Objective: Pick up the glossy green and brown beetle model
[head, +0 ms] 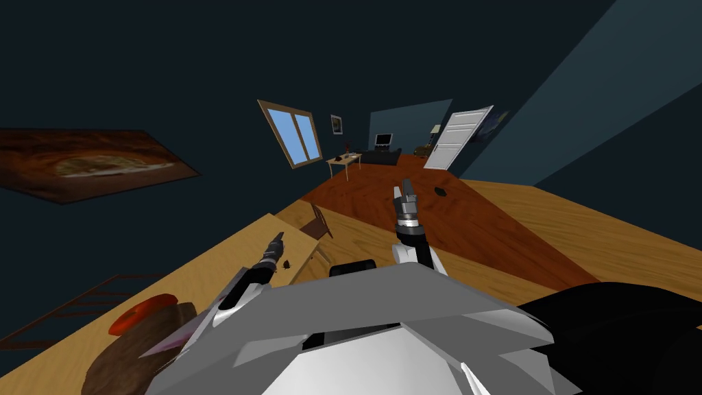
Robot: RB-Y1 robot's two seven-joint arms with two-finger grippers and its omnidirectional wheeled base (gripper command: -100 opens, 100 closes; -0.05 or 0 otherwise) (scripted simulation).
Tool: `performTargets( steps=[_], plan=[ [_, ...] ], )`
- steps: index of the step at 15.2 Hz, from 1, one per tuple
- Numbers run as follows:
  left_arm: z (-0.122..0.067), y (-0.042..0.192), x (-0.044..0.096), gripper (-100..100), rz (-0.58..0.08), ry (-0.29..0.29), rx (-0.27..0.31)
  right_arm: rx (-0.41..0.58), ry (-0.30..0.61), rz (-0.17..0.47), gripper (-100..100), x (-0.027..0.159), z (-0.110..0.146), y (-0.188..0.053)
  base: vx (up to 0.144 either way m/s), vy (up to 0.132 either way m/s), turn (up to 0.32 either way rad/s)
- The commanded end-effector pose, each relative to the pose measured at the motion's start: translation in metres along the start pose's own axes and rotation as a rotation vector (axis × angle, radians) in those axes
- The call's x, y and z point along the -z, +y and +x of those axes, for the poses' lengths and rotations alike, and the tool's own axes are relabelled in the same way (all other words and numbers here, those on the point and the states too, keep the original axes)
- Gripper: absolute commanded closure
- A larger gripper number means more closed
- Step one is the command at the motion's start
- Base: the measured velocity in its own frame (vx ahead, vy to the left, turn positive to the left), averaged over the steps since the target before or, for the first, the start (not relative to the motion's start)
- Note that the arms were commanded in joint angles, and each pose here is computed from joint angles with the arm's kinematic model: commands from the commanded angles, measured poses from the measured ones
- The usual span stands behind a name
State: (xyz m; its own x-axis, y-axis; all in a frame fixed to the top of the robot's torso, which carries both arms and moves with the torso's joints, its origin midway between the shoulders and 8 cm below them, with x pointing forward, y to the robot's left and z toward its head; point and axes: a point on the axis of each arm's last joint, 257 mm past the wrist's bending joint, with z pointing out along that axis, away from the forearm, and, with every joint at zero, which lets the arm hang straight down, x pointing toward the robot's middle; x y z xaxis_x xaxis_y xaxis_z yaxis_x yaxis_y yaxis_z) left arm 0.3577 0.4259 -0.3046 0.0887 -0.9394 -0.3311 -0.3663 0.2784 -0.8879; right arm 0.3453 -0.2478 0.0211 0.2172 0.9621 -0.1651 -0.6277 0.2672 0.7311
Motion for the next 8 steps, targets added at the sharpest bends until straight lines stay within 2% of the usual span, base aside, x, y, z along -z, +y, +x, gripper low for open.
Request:
performTargets(
  steps=[1,3,4,6,7,8],
  plan=[
    [-0.01,0.037,0.007,-100,-0.099,0.0,-0.017,0.0,0.0,0.0,0,0.0,0.0,0.0,0.115,-0.042,-0.034],
    [-0.009,0.044,0.008,-100,-0.127,0.005,-0.016,0.0,0.0,0.0,0,0.0,0.0,0.0,0.096,-0.02,-0.007],
    [-0.015,0.068,0.013,-100,-0.191,0.004,-0.025,0.0,0.0,0.0,0,0.0,0.0,0.0,0.091,-0.02,-0.026],
    [-0.014,0.073,0.014,-100,-0.208,0.008,-0.024,0.0,0.0,0.0,0,0.0,0.0,0.0,0.074,-0.019,-0.012],
    [-0.02,0.096,0.02,-100,-0.272,0.008,-0.031,0.0,0.0,0.0,0,0.0,0.0,0.0,0.067,-0.021,-0.025],
    [-0.02,0.099,0.021,-100,-0.285,0.011,-0.03,0.0,0.0,0.0,0,0.0,0.0,0.0,0.075,-0.018,-0.022]
  ],
)
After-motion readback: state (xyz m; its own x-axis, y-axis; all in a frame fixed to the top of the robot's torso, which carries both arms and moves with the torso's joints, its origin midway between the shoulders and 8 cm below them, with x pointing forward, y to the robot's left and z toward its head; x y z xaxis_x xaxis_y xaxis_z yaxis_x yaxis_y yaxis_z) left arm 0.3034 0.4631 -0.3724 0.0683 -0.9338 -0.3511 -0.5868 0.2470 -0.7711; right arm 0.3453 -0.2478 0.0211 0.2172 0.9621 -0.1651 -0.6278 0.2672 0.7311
